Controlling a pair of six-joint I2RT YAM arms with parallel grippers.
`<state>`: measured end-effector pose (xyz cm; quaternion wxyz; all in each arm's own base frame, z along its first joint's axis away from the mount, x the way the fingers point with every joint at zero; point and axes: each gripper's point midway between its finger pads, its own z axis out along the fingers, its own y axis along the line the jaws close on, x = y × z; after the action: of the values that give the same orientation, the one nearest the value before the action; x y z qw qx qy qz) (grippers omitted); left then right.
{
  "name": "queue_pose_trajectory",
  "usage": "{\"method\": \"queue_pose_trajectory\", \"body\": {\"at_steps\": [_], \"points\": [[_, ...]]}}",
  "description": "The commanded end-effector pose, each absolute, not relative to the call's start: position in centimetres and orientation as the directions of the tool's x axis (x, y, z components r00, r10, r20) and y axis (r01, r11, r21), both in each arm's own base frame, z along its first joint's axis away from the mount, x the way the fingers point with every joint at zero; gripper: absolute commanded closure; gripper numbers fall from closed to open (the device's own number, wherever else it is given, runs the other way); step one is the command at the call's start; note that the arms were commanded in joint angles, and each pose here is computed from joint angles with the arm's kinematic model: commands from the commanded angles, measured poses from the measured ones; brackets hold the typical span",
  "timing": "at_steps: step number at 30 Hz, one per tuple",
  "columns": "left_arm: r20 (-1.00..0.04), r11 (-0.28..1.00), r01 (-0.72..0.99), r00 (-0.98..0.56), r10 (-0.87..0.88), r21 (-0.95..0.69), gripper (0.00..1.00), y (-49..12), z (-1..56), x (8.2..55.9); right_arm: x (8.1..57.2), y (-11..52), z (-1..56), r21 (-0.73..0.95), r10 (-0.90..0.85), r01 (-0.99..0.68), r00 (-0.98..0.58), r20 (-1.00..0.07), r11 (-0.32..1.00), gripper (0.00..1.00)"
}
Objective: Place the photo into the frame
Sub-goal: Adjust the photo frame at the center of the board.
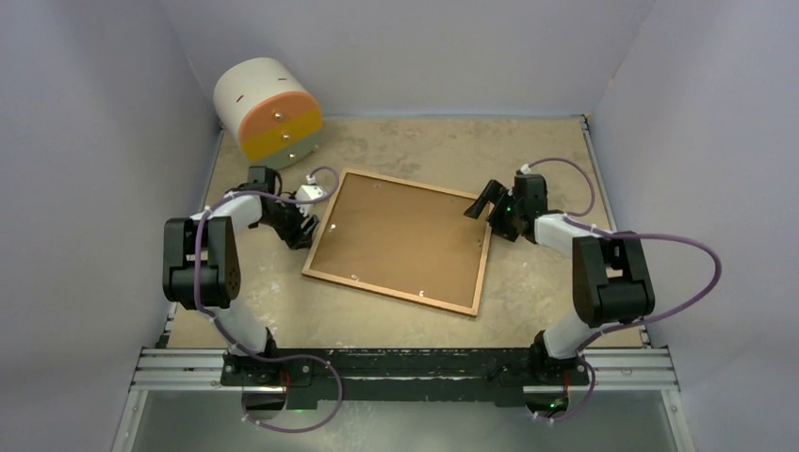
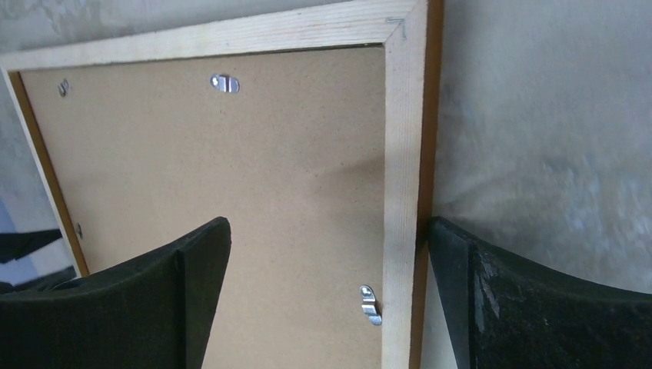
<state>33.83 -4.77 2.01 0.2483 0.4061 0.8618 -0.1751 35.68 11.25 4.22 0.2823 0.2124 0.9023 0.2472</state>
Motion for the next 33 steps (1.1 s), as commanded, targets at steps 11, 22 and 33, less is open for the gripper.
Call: {"method": "queue_pose_trajectory", "body": {"at_steps": [11, 22, 33], "points": [[-0.542, 0.417, 0.882, -0.465, 0.7, -0.219, 0.46, -5.9, 3.8, 25.9, 41.8, 11.1, 8.7, 0.465, 0.459, 0.219, -0.735, -0.5, 0.858, 0.01], [-0.611, 0.518, 0.732, -0.669, 0.423, -0.443, 0.35, -7.8, 5.4, 31.2, 39.4, 23.6, 13.4, 0.614, 0.412, -0.018, -0.725, -0.552, 0.789, 0.13], [-0.545, 0.582, 0.675, -0.727, 0.418, -0.454, 0.67, -7.0, 1.7, 31.5, 33.0, 40.2, 11.9, 0.777, 0.264, -0.198, -0.866, -0.424, 0.598, 0.18]]}}
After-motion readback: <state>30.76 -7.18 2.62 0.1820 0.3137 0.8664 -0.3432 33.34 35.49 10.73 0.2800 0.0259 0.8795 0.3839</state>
